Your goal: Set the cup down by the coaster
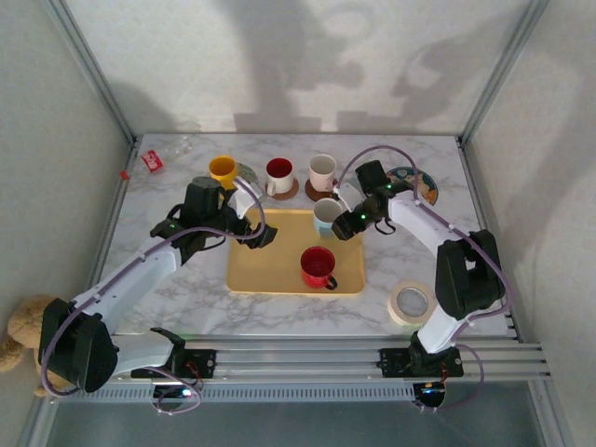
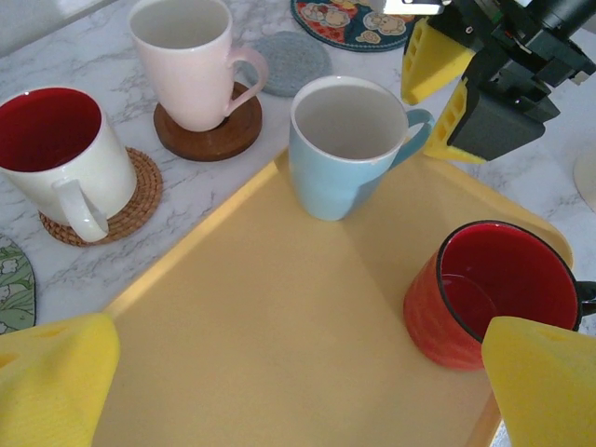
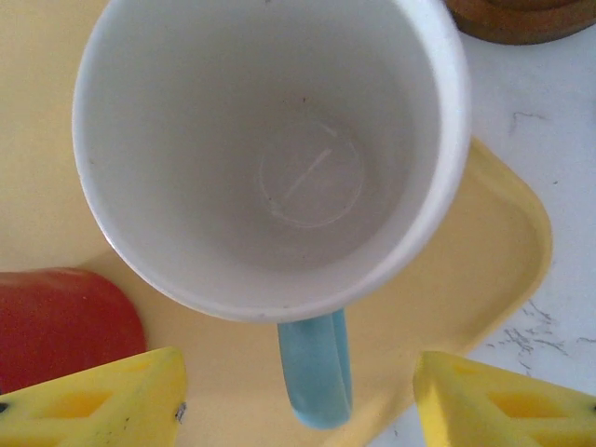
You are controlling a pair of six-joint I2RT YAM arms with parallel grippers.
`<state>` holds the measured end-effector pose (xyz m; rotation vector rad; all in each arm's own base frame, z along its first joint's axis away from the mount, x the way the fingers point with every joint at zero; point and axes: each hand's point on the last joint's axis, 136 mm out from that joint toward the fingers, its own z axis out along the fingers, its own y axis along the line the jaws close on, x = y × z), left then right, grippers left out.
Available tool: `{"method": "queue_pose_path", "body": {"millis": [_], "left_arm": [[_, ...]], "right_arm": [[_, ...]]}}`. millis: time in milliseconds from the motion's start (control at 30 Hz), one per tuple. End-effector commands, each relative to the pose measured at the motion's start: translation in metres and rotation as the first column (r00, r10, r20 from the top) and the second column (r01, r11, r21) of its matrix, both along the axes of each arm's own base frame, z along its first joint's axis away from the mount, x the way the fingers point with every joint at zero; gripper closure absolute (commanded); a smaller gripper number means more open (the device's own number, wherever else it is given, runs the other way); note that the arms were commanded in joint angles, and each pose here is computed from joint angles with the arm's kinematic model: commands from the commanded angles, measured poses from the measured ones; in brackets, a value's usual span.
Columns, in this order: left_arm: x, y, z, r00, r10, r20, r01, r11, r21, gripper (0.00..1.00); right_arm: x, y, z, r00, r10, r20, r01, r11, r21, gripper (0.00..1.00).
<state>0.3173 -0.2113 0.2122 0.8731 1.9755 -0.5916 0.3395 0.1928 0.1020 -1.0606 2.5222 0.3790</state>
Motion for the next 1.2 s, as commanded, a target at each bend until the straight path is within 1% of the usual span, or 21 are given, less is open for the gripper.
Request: {"method": "queue_pose_path", "body": {"millis": [0, 67, 333, 500, 567, 667, 733, 767, 1100, 1167], "left_arm": [[0.000, -0.008, 0.005, 0.999, -0.037, 0.019, 0.037, 0.999, -0.010, 0.00], [0.000, -0.008, 0.004, 0.999, -0.039, 0.018, 0.039, 0.999, -0.008, 0.00], [0.001, -0.008, 0.001, 0.999, -0.040, 0.009, 0.040, 0.999, -0.004, 0.00], [0.001, -0.009, -0.001, 0.999, -0.044, 0.010, 0.044, 0.999, -0.001, 0.00], [0.001, -0.008, -0.001, 0.999, -0.043, 0.008, 0.043, 0.999, -0.002, 0.00], [0.001, -0.008, -0.002, 0.999, -0.043, 0.006, 0.043, 0.999, 0.000, 0.00], [0.001, -0.009, -0.002, 0.999, -0.044, 0.005, 0.044, 0.999, 0.000, 0.00], [0.001, -0.009, -0.002, 0.999, -0.043, 0.004, 0.043, 0.999, 0.000, 0.00], [0.003, -0.010, 0.000, 0.999, -0.040, 0.006, 0.040, 0.999, -0.008, 0.00], [0.004, -0.010, -0.001, 0.999, -0.042, 0.001, 0.042, 0.999, -0.009, 0.00]], "right_arm": [[-0.007, 0.005, -0.010, 0.999, 0.048, -0.023, -0.048, 0.999, -0.014, 0.35], [-0.009, 0.006, -0.012, 0.998, 0.059, -0.026, -0.059, 0.998, -0.016, 0.37], [-0.008, 0.005, -0.024, 0.997, 0.059, -0.046, -0.061, 0.997, -0.050, 0.38], [-0.006, 0.009, -0.029, 0.997, 0.066, -0.038, -0.067, 0.997, -0.048, 0.45], [-0.004, 0.010, -0.029, 0.997, 0.066, -0.027, -0.067, 0.997, -0.047, 0.46], [-0.002, 0.010, -0.030, 0.998, 0.065, -0.022, -0.066, 0.997, -0.049, 0.53], [-0.002, 0.012, -0.033, 0.997, 0.069, -0.028, -0.070, 0.996, -0.049, 0.55], [-0.003, 0.012, -0.034, 0.997, 0.071, -0.030, -0.072, 0.996, -0.051, 0.58], [-0.002, 0.010, -0.044, 0.996, 0.078, -0.033, -0.081, 0.993, -0.090, 0.60], [-0.002, 0.010, -0.044, 0.996, 0.079, -0.032, -0.082, 0.992, -0.091, 0.66]]}}
